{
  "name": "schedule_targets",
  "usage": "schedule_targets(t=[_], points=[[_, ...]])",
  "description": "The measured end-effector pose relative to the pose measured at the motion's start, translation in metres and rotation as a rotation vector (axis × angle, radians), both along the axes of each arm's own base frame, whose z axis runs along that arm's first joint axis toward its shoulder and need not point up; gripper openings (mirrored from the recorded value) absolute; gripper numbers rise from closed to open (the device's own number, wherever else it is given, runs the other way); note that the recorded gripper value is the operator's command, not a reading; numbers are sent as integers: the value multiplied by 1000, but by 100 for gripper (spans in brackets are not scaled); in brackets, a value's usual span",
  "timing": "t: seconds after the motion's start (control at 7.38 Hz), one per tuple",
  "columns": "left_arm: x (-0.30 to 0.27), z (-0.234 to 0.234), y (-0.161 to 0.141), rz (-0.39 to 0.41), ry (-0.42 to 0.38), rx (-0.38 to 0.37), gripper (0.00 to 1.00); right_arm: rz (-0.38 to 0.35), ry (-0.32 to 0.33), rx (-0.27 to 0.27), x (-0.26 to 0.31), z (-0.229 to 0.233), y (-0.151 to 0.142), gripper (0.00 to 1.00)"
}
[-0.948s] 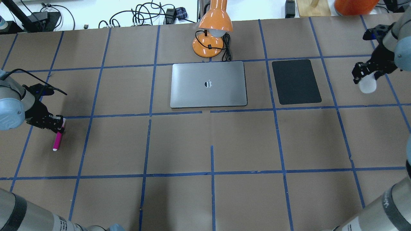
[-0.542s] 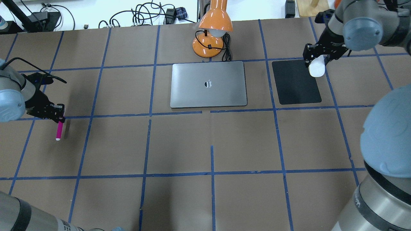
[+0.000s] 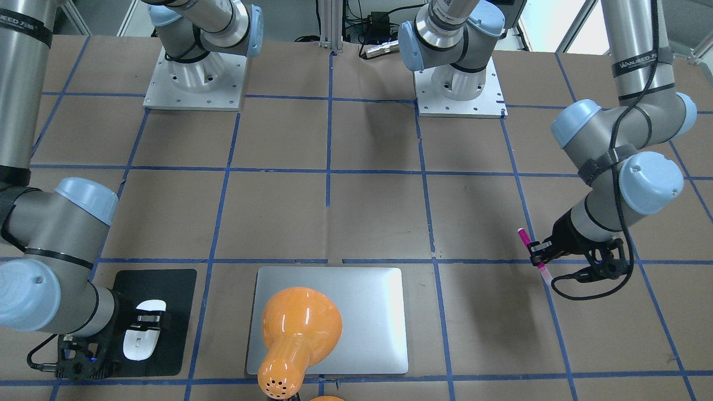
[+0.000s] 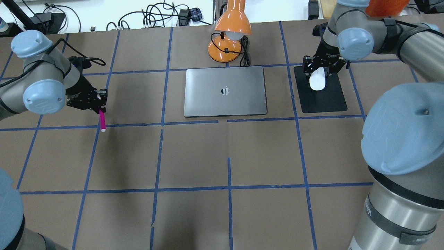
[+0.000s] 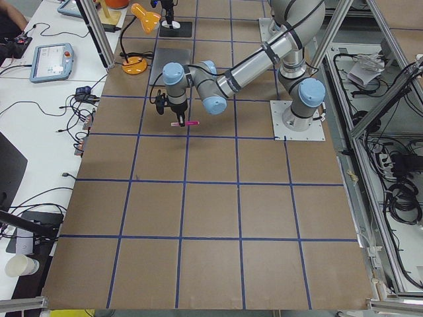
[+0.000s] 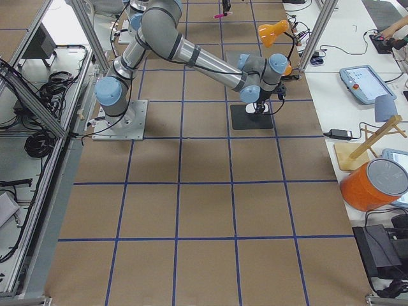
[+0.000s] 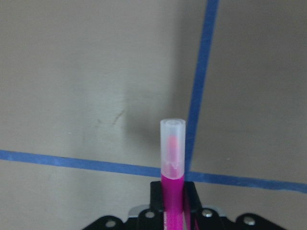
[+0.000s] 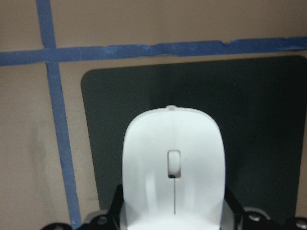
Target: Place pen and mouse around notebook
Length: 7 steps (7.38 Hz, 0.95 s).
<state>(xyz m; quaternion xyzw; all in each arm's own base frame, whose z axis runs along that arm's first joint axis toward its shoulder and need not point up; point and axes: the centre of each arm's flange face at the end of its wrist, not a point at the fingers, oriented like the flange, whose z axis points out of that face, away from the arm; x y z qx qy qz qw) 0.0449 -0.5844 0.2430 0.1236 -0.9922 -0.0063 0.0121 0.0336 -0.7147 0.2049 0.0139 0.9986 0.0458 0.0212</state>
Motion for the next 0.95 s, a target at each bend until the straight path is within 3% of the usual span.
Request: schedule_targets(t=[0.27,0.54,0.68,0.81,0.95], points=[[-75,5,2,134,23,-1,0,2,19,24,-1,-8,3,38],[-157,2,12,266,28,16,0,10,57,58,-4,-14,8,61],[-195,-2,19,340,26,26,0,9,62,72,-4,-18,11,91],[-227,-6,28,411,22,35,0,5,62,80,-4,-22,14,100],[-254,-9,37,476,19,43,0,0,61,79,-5,-23,15,100]])
